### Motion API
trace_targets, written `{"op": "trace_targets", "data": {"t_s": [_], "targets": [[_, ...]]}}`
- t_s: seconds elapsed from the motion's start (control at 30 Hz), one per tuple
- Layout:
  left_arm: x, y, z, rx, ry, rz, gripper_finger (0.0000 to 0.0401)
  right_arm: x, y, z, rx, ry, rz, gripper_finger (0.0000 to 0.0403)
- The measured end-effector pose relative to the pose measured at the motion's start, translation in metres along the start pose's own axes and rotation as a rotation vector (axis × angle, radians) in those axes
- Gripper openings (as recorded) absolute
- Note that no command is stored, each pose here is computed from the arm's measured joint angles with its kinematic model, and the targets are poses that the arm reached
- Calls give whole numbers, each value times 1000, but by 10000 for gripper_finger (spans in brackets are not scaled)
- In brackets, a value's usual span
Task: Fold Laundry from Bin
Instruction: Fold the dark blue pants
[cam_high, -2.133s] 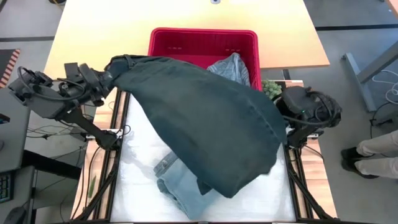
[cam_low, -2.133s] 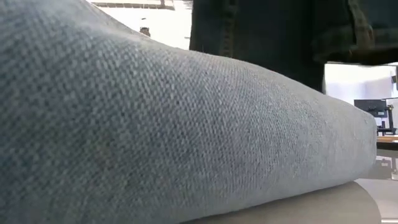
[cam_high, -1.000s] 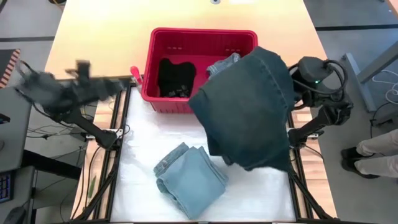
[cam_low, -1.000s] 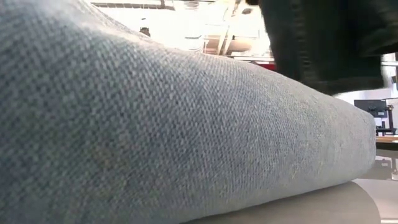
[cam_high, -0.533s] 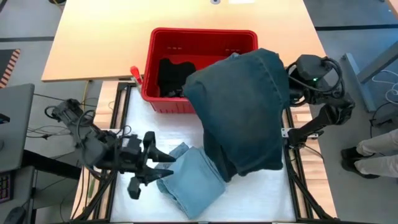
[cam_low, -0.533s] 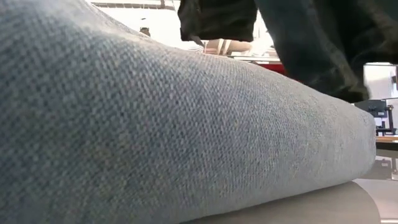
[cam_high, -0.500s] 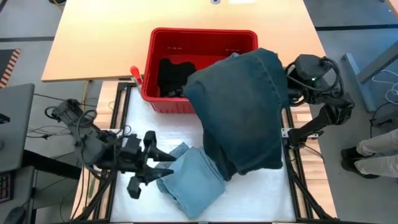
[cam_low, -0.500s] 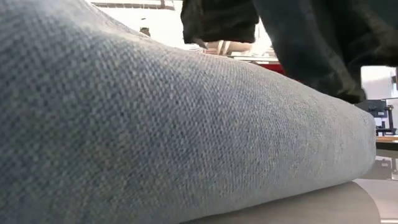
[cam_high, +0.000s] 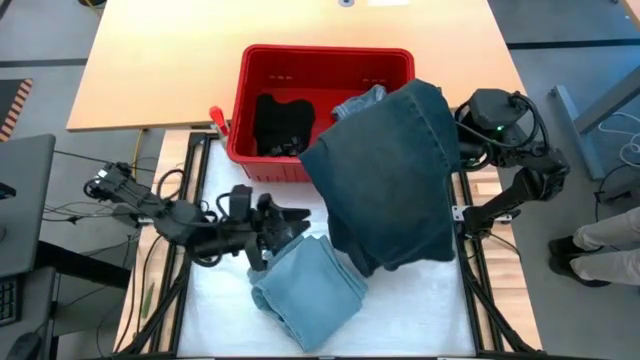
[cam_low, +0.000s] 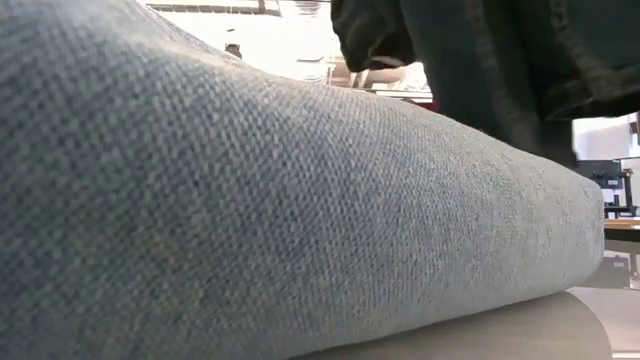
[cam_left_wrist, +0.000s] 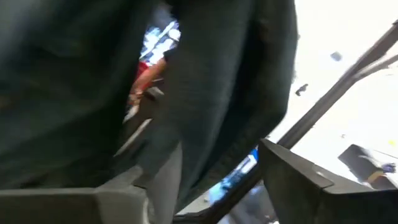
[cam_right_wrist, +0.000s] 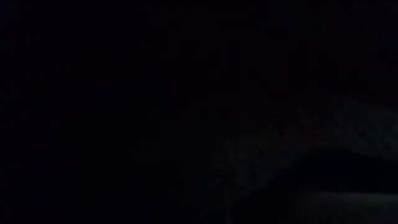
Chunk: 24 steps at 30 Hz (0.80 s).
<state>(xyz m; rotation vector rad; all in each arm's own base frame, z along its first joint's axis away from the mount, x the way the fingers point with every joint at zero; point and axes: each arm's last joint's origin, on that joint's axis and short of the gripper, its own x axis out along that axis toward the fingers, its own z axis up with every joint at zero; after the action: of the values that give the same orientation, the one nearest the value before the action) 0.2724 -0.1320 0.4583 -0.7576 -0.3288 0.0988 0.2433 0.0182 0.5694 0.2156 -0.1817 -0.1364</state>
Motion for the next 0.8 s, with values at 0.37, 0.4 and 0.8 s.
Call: {"op": "trace_targets", "data": {"t_s": [0.37, 0.4, 0.8], "targets": [[6, -3, -1, 121, -82, -27, 300, 0, 1, 0, -11, 7, 27, 18], [6, -3, 0, 114, -84, -43, 300, 0, 1, 0, -10, 7, 28, 18], [28, 10, 0, 178, -162, -93, 301, 1, -1, 0, -15, 9, 41, 19]]}}
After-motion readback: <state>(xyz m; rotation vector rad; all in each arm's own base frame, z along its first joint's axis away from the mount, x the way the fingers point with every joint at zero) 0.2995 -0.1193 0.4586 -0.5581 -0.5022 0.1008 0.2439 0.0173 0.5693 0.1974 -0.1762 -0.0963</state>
